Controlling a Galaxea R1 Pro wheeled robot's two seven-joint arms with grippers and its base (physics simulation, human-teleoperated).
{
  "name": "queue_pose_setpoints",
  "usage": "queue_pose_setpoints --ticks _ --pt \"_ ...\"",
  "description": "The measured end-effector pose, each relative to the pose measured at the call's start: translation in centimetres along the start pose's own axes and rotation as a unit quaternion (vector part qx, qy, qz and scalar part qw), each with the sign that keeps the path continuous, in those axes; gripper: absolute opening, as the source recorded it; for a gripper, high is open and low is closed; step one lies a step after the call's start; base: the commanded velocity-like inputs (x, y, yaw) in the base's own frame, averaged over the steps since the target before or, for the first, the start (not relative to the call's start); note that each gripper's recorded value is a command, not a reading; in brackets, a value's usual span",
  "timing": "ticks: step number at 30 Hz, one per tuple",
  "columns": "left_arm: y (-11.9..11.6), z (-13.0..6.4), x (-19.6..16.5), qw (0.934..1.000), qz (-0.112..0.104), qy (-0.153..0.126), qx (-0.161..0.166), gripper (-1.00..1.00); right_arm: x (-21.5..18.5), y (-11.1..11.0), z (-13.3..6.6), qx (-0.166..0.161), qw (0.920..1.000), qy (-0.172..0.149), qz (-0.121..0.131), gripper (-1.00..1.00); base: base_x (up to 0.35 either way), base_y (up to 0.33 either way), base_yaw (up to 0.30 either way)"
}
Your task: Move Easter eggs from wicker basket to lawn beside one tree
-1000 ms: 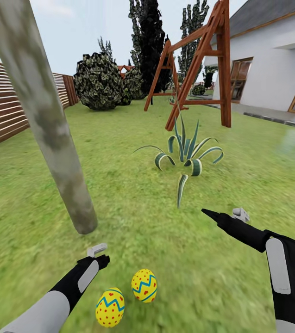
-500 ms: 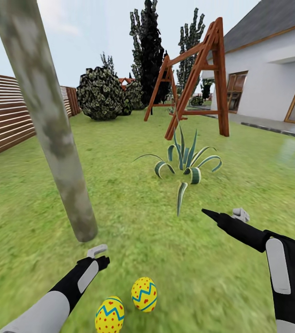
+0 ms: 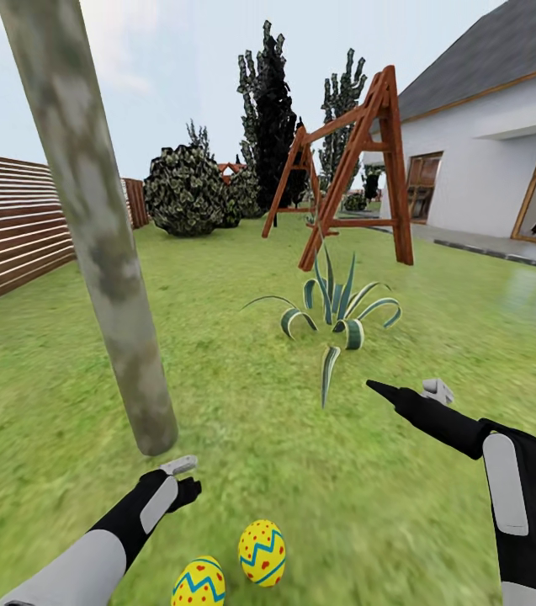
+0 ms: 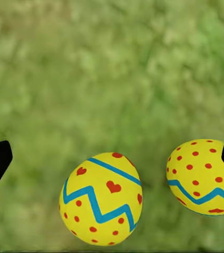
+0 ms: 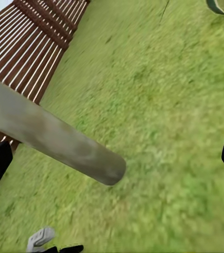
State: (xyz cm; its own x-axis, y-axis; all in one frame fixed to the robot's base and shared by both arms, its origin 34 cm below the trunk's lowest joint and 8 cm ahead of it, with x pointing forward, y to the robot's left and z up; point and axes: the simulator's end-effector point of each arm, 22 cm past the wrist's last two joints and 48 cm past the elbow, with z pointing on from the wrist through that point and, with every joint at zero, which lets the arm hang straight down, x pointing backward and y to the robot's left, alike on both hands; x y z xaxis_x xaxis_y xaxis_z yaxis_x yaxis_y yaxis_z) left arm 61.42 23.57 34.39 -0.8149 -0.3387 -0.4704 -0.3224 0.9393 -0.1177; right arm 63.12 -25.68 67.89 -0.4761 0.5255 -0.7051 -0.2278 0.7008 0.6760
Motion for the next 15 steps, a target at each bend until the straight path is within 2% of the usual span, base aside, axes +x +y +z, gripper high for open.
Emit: queue_pose_setpoints --ticks 5,15 --pt "0.6 -0.2 1.2 0.9998 0.000 0.016 -0.005 1.00 -0.7 0.8 -0.6 -0.005 0.9999 -0.007 -0.005 1.00 0.000 0.000 0.000" --pt "0.3 -1.7 0.0 1.0000 -0.001 0.009 -0.003 1.00 -2.1 2.5 -1.4 -0.013 0.9997 -0.017 -0.012 1.00 0.000 0.000 0.000"
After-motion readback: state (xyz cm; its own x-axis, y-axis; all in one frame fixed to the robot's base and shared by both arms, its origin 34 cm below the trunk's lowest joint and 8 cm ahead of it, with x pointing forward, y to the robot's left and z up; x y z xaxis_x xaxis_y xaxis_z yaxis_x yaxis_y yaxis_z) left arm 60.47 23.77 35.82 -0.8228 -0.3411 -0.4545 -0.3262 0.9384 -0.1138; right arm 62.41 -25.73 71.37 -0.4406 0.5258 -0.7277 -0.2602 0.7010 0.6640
